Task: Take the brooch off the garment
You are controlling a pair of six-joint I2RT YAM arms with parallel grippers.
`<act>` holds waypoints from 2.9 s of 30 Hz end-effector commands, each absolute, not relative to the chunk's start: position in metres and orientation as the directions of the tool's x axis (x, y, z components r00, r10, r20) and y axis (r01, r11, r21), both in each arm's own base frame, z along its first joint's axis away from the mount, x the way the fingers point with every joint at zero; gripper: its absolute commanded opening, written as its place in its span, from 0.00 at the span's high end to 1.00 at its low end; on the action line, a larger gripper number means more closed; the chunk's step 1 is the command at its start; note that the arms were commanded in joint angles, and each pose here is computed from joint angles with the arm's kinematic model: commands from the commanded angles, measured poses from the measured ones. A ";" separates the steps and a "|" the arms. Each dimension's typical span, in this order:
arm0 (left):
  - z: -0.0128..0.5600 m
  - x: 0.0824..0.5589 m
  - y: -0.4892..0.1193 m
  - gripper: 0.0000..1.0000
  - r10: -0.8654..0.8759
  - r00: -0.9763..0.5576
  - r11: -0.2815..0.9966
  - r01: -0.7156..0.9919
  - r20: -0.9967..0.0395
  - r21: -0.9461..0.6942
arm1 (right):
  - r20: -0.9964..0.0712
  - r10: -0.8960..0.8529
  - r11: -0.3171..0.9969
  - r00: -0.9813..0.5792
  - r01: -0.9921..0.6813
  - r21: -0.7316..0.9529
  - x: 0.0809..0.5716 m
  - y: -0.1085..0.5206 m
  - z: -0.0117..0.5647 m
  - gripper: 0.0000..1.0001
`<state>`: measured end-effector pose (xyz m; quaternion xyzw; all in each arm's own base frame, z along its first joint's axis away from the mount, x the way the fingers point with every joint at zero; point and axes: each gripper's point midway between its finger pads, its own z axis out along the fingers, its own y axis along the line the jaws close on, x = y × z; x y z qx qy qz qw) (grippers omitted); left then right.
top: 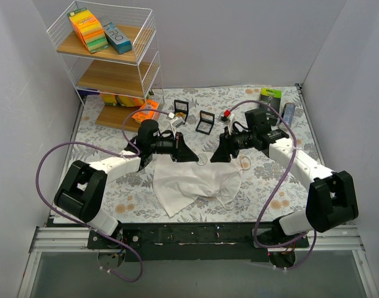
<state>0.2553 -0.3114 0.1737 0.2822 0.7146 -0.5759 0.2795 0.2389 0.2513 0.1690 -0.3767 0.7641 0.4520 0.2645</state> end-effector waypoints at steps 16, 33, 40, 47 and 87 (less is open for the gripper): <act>0.204 0.236 -0.316 1.00 0.071 -0.738 0.033 0.675 -0.671 -0.737 | -0.714 -0.219 0.086 -0.665 -0.742 0.665 0.224 0.276 0.204 0.44; 0.203 0.237 -0.318 1.00 0.077 -0.738 0.029 0.674 -0.670 -0.738 | -0.700 -0.215 0.081 -0.681 -0.726 0.682 0.233 0.281 0.201 0.52; 0.203 0.238 -0.318 1.00 0.082 -0.741 0.029 0.670 -0.666 -0.742 | -0.697 -0.214 0.067 -0.684 -0.723 0.688 0.231 0.281 0.202 0.50; 0.204 0.240 -0.319 1.00 0.081 -0.742 0.026 0.669 -0.666 -0.743 | -0.689 -0.219 0.090 -0.691 -0.717 0.691 0.231 0.280 0.195 0.52; 0.203 0.236 -0.319 1.00 0.088 -0.751 0.020 0.659 -0.655 -0.752 | -0.694 -0.239 0.096 -0.680 -0.727 0.680 0.225 0.275 0.184 0.57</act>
